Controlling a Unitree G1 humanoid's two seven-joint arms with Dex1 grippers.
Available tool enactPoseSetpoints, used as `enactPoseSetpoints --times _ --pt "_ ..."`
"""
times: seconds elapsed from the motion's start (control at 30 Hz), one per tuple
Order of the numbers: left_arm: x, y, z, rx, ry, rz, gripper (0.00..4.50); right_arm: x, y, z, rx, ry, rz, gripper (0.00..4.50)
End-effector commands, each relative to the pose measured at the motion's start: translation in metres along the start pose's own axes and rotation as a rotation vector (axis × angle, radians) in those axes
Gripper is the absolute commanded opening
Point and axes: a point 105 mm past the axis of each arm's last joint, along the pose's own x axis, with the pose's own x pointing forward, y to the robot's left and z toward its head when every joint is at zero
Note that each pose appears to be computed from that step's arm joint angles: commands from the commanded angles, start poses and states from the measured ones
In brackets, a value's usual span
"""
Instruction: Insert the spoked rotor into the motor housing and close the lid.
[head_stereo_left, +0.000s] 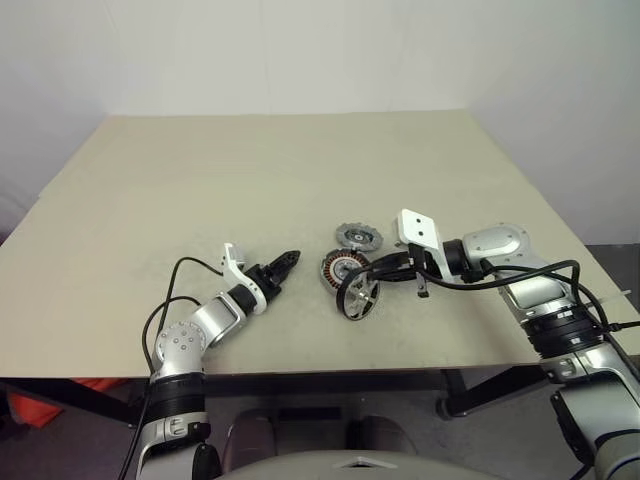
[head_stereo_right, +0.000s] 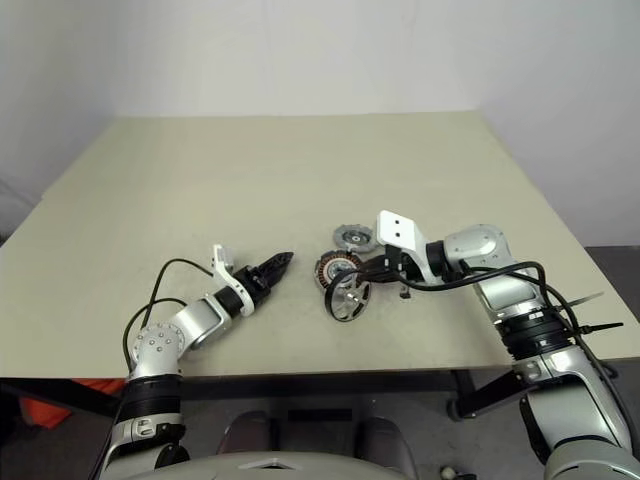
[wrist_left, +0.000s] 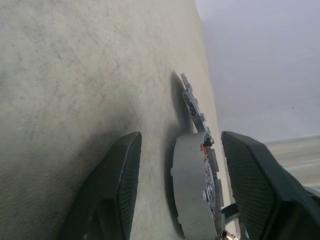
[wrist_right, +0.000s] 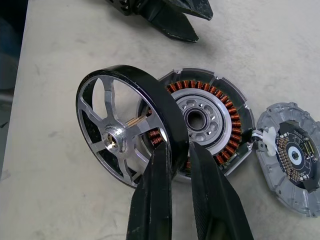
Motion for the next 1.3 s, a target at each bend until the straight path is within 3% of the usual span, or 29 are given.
enactPoseSetpoints --times 0.03,0.57,0.97,1.3 --pt "0.000 -0.009 0.005 0.024 -0.016 -0.031 2.73 -0.004 -0.005 0.012 -0.046 -0.013 -0.012 0.01" --pt "0.003 -0.008 0.004 0.020 -0.016 -0.027 2.73 -0.015 -0.027 0.054 -0.280 0.005 -0.057 0.01" --pt "0.001 -0.007 0.005 0.015 -0.055 -0.022 2.73 0.031 -0.056 0.042 -0.490 0.173 0.010 0.01" --pt "-0.005 -0.004 0.008 0.004 -0.093 -0.008 2.73 0.032 -0.074 0.051 -0.581 0.200 -0.009 0.01"
